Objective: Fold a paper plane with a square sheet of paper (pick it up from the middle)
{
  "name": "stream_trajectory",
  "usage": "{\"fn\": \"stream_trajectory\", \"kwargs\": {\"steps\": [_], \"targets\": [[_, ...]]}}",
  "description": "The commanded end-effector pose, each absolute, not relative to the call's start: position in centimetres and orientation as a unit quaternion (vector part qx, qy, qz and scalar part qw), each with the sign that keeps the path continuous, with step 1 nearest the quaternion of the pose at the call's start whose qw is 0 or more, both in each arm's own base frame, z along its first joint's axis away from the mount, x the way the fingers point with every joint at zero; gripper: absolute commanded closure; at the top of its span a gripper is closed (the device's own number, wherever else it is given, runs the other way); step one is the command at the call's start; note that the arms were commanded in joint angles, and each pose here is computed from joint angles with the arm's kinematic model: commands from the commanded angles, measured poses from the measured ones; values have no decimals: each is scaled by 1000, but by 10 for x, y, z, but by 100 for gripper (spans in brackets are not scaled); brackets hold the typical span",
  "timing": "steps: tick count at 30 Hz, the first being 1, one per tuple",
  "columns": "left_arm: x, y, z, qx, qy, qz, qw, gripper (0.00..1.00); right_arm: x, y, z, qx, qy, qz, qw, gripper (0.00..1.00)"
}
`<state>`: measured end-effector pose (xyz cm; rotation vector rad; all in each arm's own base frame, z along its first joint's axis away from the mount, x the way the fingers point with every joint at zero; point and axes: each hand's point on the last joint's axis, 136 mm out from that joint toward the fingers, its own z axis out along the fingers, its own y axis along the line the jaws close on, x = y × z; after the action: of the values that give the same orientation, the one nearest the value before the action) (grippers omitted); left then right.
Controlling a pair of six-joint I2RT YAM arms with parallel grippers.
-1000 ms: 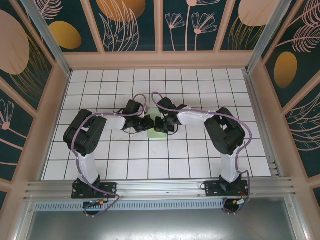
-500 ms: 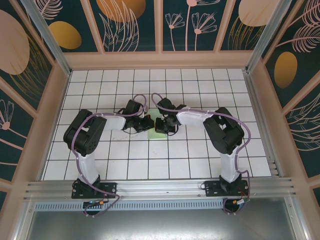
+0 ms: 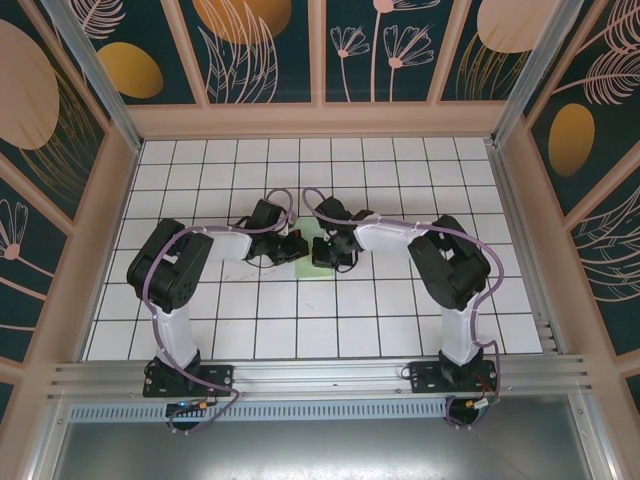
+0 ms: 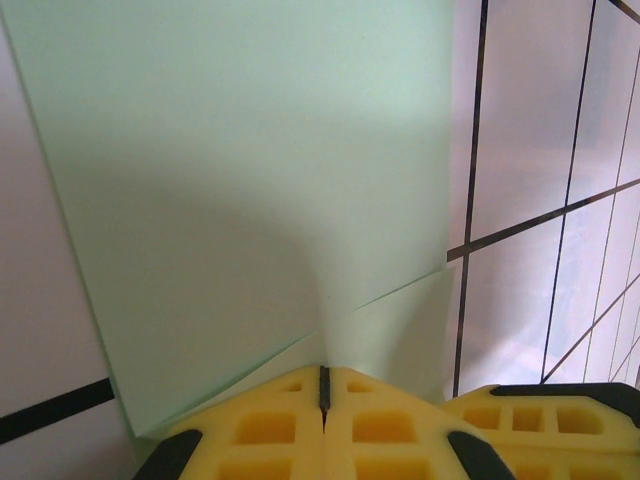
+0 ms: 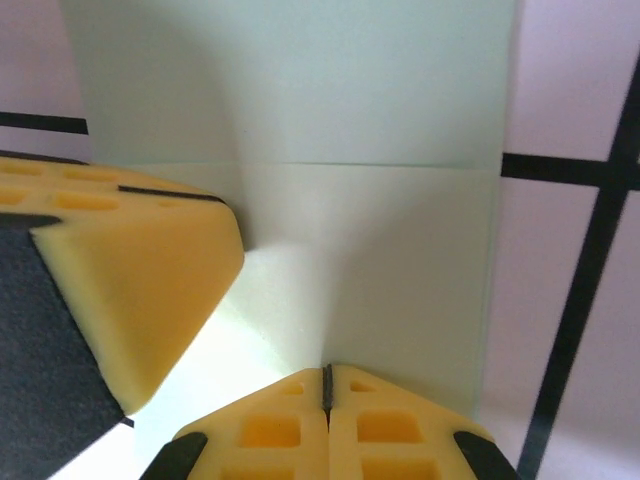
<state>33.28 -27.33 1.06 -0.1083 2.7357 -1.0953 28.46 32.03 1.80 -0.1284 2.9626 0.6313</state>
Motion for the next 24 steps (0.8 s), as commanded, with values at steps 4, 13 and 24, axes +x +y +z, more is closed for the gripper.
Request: {"fn": "stream_trajectory", "kwargs": {"steps": [4,13,24], "targets": [[299,-230,-55,-84,965,-246,35,100,256,288,12,-41,987,153,19,100],[299,-231,-55,-84,964,-248,36,100,245,279,9,-44,988,146,9,100],[301,-231,-54,-83,964,-248,38,100,234,259,7,-41,992,117,6,100]]}}
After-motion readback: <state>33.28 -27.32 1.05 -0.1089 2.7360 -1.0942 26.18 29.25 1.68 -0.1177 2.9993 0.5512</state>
